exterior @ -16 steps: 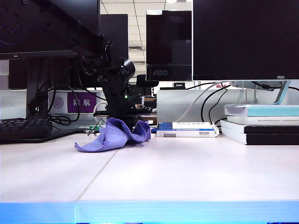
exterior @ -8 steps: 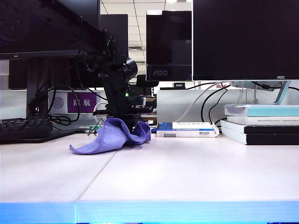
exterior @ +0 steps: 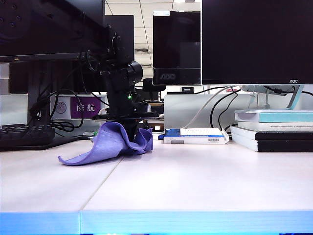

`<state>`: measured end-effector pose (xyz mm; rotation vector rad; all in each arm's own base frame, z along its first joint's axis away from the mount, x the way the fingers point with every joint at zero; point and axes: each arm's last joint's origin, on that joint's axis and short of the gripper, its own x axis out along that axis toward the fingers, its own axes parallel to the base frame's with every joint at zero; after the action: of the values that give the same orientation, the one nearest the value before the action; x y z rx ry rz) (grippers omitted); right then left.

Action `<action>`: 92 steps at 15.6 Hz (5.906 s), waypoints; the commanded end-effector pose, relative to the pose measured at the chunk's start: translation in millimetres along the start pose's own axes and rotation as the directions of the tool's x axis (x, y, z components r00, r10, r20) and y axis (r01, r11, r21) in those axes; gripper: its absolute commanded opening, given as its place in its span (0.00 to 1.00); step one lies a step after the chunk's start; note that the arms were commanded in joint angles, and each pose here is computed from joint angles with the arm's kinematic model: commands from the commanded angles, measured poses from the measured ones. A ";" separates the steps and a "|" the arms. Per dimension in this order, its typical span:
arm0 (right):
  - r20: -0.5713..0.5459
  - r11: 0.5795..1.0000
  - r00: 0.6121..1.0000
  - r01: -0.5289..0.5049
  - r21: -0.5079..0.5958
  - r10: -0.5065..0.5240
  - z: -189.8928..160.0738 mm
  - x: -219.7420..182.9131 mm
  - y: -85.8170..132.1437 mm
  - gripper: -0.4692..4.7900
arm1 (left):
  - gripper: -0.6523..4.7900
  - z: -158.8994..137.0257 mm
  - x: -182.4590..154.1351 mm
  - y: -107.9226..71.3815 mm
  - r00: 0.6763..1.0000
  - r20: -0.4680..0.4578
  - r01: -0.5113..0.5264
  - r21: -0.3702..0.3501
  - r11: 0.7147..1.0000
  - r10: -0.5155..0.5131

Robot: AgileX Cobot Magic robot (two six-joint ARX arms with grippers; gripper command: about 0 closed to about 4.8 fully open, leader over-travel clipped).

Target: Wipe the table from front to back using the rag.

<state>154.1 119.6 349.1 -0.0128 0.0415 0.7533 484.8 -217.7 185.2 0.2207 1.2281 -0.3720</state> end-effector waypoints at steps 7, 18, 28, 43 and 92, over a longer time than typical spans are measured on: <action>0.027 1.000 1.000 -0.009 -0.007 0.009 4.1 -1.1 0.9 0.09 | 0.11 -20.1 -3.4 -0.9 0.980 -0.199 -0.003 0.009 1.000 0.005; 0.026 0.999 0.999 -0.034 -0.016 0.034 4.1 -1.0 2.5 0.09 | 0.11 -24.9 -11.5 -35.9 0.974 -0.226 0.019 0.075 0.997 -0.001; 0.043 0.999 0.998 -0.036 -0.018 0.036 6.8 -5.5 3.1 0.09 | 0.11 0.7 -4.4 -43.6 0.998 0.050 0.029 0.042 0.999 -0.031; 0.042 0.999 0.998 -0.036 -0.018 0.036 6.7 -5.4 3.1 0.09 | 0.11 -14.4 27.6 -40.0 0.989 0.142 0.027 0.087 0.996 -0.039; -0.031 0.999 0.998 -0.049 -0.008 0.049 -2.2 1.3 5.0 0.09 | 0.11 -180.0 -154.0 -75.5 0.946 0.288 0.090 0.209 0.974 -0.149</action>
<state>151.5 123.9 344.2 -0.0339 0.0854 0.7991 254.1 -197.7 267.4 0.2498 0.9299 -0.6033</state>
